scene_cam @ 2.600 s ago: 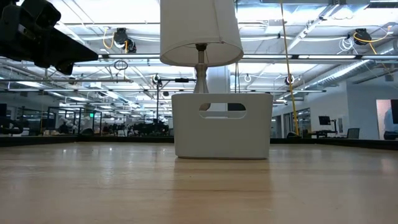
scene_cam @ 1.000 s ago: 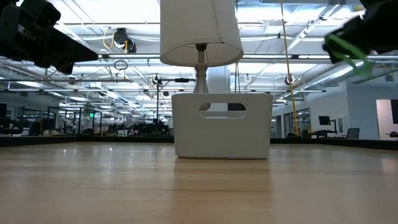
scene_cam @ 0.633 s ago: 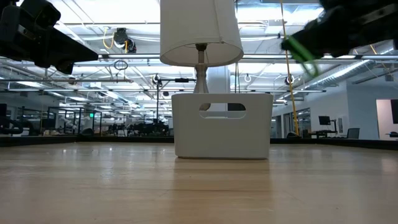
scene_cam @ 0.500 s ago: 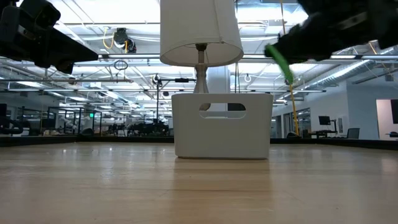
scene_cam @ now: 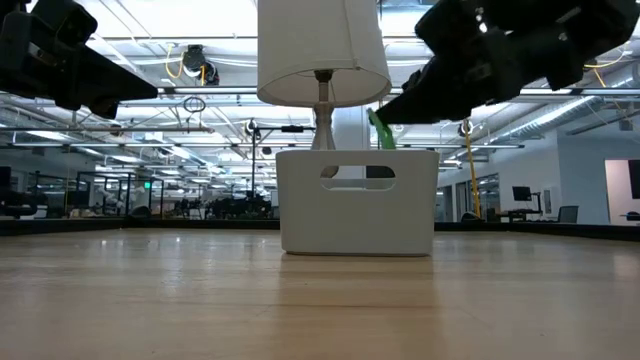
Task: Pick and place rubber bands into bin
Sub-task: Put the green rubber band into the gray bin, then return to Home Position
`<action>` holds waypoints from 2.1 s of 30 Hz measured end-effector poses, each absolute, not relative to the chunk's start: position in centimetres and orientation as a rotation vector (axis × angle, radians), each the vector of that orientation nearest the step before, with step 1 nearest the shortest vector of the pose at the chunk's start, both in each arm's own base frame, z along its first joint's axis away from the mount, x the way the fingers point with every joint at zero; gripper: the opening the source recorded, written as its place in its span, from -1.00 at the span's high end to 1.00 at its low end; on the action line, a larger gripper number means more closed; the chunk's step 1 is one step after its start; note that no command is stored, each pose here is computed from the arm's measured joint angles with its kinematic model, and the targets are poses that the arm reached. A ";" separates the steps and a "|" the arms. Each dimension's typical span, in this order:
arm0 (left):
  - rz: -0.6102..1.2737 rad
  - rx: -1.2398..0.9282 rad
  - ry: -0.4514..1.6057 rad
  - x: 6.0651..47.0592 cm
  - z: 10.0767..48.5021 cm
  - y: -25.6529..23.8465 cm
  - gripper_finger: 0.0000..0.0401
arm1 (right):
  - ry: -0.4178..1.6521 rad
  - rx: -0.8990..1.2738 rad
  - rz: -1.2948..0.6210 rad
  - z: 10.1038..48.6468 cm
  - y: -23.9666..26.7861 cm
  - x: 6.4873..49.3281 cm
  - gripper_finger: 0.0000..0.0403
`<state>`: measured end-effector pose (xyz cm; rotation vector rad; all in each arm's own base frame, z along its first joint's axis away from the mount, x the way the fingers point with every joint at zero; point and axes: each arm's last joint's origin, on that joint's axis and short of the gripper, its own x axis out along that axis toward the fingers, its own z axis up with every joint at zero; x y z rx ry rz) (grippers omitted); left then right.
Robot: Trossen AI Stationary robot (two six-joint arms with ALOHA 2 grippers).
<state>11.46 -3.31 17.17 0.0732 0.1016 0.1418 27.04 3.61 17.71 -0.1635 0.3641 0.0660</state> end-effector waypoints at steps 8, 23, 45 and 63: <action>0.141 0.075 0.105 11.5 17.1 -3.3 0.84 | 0.414 -0.152 0.051 16.5 3.3 27.6 0.91; 0.141 0.084 0.108 11.4 17.1 -3.3 0.84 | 0.397 -0.147 0.028 17.4 3.4 27.2 0.14; 0.138 0.130 0.152 11.5 16.7 -3.3 0.95 | 0.215 -0.129 0.103 21.7 0.8 19.3 0.99; 0.227 0.248 0.158 13.4 16.3 -3.4 0.99 | 0.033 -0.029 0.150 18.0 -1.0 14.5 1.00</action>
